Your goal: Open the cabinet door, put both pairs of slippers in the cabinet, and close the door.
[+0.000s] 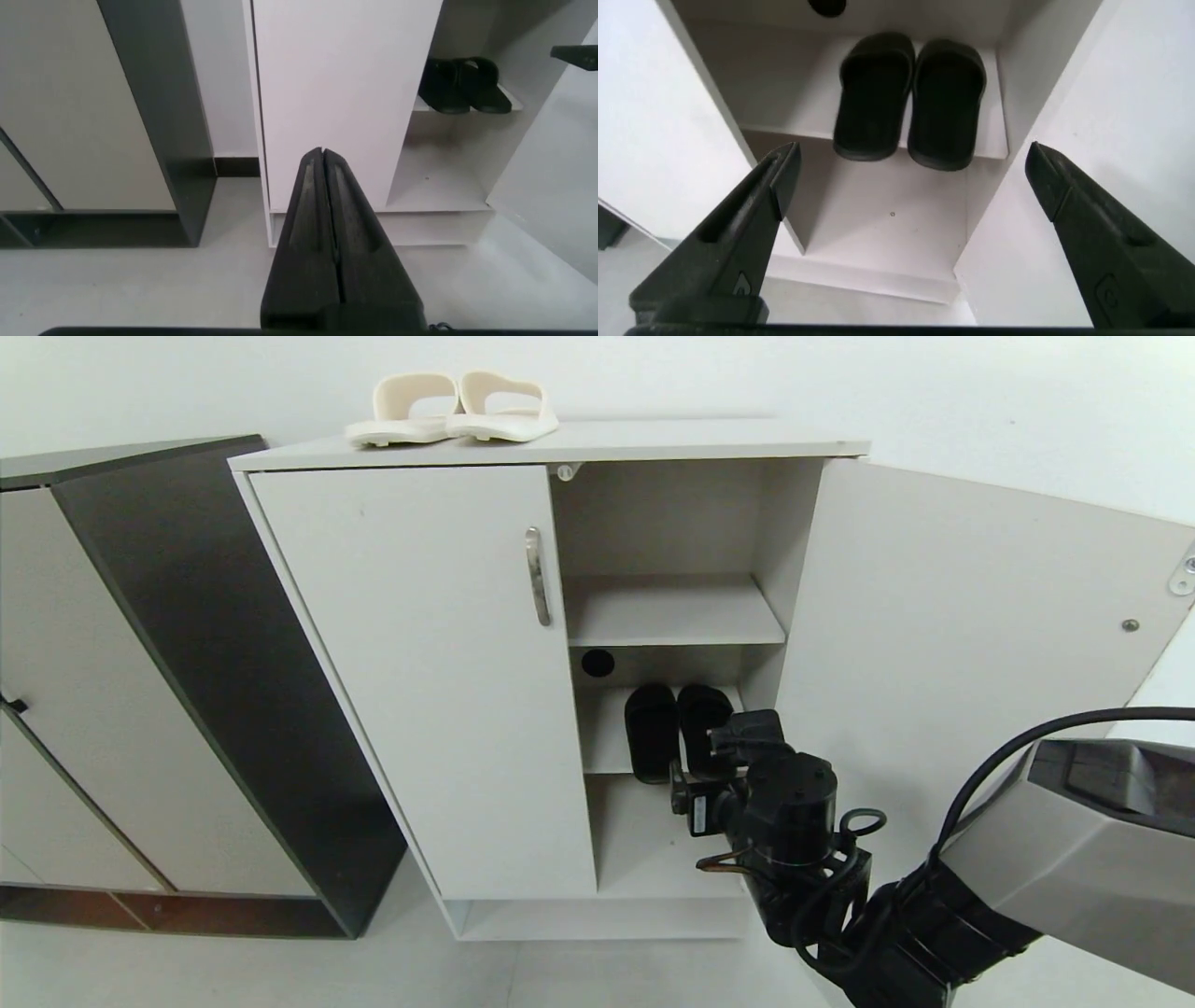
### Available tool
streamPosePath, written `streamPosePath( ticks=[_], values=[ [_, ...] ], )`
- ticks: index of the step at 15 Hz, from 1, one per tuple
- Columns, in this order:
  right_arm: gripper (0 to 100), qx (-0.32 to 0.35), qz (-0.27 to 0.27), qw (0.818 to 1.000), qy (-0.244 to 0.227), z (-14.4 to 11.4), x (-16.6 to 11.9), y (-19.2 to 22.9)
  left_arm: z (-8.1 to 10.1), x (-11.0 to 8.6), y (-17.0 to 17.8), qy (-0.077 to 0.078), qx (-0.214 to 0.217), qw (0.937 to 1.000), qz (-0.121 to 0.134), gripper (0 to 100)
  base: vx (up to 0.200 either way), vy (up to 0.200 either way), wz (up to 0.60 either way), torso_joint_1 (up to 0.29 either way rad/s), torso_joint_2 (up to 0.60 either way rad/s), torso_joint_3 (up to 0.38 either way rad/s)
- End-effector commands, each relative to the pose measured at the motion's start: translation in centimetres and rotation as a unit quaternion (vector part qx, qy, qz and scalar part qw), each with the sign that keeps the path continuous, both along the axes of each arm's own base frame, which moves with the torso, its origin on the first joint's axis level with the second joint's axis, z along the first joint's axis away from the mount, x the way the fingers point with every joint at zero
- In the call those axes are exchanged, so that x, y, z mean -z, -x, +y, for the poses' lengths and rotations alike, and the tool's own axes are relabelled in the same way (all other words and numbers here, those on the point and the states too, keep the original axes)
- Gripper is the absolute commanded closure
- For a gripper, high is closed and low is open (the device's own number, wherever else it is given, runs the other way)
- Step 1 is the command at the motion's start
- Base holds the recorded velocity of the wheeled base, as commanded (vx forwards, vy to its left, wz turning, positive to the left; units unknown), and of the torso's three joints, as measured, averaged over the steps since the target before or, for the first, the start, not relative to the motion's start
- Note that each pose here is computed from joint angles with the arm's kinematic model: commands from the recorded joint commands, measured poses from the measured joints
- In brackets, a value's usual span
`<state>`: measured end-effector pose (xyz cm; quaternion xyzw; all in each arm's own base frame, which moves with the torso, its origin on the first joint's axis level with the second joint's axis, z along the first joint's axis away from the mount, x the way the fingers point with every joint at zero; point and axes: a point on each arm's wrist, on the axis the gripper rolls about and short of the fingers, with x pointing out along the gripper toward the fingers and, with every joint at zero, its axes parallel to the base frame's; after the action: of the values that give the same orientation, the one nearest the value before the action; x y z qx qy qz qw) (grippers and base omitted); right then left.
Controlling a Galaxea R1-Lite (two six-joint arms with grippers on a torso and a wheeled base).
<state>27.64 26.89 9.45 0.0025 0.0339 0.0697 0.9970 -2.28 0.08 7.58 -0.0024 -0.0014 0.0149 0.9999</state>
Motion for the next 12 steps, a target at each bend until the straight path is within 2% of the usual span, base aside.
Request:
streamPosePath(
  ticks=[1, 2, 12],
  values=[
    [0, -0.001, 0.002, 1.0, 0.003, 0.04, 0.26, 0.0, 0.0, 0.0, 0.0, 0.001, 0.0, 1.0, 0.0, 100, 0.0, 0.0, 0.0, 0.0, 0.0, 0.0],
    [0, -0.001, 0.002, 1.0, 0.002, 0.04, 0.24, 0.0, 0.0, 0.0, 0.0, 0.0, 0.0, 1.0, 0.0, 100, 0.0, 0.0, 0.0, 0.0, 0.0, 0.0],
    [0, -0.001, 0.005, 1.0, 0.008, -0.3, 0.65, 0.33, 0.0, 0.0, 0.0, 0.0, 0.0, 1.0, 0.0, 100, 0.0, 0.2, 0.0, 0.003, 0.0, 0.005]
  ],
)
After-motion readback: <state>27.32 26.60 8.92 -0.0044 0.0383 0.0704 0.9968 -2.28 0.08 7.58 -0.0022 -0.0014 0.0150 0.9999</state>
